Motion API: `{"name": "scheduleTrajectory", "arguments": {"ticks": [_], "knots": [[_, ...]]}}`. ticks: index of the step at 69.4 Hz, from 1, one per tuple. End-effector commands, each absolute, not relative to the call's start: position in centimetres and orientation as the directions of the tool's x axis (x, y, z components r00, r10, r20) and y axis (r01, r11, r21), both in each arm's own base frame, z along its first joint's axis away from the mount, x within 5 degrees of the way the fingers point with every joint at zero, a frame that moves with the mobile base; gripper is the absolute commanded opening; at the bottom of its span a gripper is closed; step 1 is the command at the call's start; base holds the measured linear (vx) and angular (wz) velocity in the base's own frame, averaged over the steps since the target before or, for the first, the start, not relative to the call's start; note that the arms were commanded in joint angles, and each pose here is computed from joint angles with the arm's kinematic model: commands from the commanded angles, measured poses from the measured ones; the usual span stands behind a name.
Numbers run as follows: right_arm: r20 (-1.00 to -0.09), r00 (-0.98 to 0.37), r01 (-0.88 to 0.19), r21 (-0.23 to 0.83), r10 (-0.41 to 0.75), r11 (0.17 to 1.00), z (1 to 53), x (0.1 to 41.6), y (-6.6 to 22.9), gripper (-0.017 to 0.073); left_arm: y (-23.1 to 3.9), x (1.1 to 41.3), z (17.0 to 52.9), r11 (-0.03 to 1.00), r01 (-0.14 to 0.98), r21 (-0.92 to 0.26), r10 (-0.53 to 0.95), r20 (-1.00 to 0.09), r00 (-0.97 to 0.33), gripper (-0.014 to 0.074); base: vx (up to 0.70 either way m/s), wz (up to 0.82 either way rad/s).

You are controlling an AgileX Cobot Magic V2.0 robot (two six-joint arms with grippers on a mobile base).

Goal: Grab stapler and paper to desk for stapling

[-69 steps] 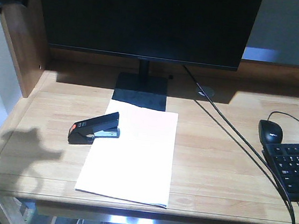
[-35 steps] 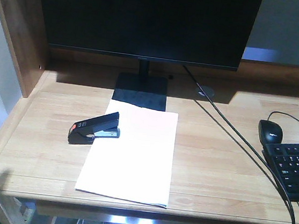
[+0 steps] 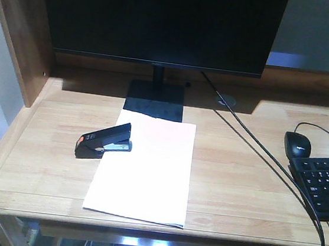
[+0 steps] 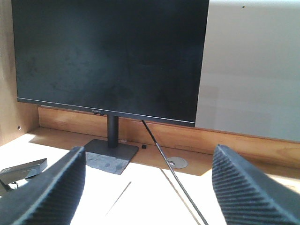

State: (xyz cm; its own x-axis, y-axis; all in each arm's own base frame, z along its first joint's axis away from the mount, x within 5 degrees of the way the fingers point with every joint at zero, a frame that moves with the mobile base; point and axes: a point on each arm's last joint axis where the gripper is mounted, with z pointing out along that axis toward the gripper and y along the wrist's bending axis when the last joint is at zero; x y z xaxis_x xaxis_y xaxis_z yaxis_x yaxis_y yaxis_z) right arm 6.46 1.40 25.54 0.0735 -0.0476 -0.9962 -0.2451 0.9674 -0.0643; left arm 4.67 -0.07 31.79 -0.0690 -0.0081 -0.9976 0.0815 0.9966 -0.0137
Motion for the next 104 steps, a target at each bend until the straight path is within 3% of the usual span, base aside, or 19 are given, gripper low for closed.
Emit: {"name": "scheduleTrajectory", "arguments": {"ticks": [1,15,49,61,82,104], "knots": [[-0.993,0.103,-0.256,-0.082,-0.057,0.963,26.5,6.4,1.5,0.0536,0.0,3.5,32.1,0.995,0.095,0.015,0.009,-0.998,0.065,-0.0006,0.0,0.0],[-0.992,0.105,-0.255,-0.088,-0.063,0.963,26.5,6.4,1.5,0.0536,0.1,3.2,29.7,0.995,0.095,0.025,0.02,-0.998,0.059,-0.0006,0.0,0.0],[-0.991,0.107,-0.244,-0.104,-0.08,0.964,26.5,6.4,1.4,0.0514,0.0,3.3,29.7,0.995,0.099,0.024,0.017,-0.997,0.075,-0.0006,0.0,0.0],[-0.99,0.109,-0.243,-0.111,-0.087,0.964,26.5,6.4,1.4,0.0391,0.0,3.3,29.7,0.995,0.099,0.024,0.017,-0.997,0.075,-0.0006,0.0,0.0],[-0.99,0.109,-0.242,-0.112,-0.088,0.964,26.5,6.4,1.4,-0.0018,0.0,3.3,29.7,0.995,0.099,0.024,0.017,-0.997,0.075,-0.0006,0.0,0.0],[-0.99,0.11,-0.242,-0.113,-0.089,0.964,26.5,6.4,1.4,-0.001,0.0,3.3,29.7,0.995,0.099,0.024,0.017,-0.997,0.075,-0.0006,0.0,0.0]]}}
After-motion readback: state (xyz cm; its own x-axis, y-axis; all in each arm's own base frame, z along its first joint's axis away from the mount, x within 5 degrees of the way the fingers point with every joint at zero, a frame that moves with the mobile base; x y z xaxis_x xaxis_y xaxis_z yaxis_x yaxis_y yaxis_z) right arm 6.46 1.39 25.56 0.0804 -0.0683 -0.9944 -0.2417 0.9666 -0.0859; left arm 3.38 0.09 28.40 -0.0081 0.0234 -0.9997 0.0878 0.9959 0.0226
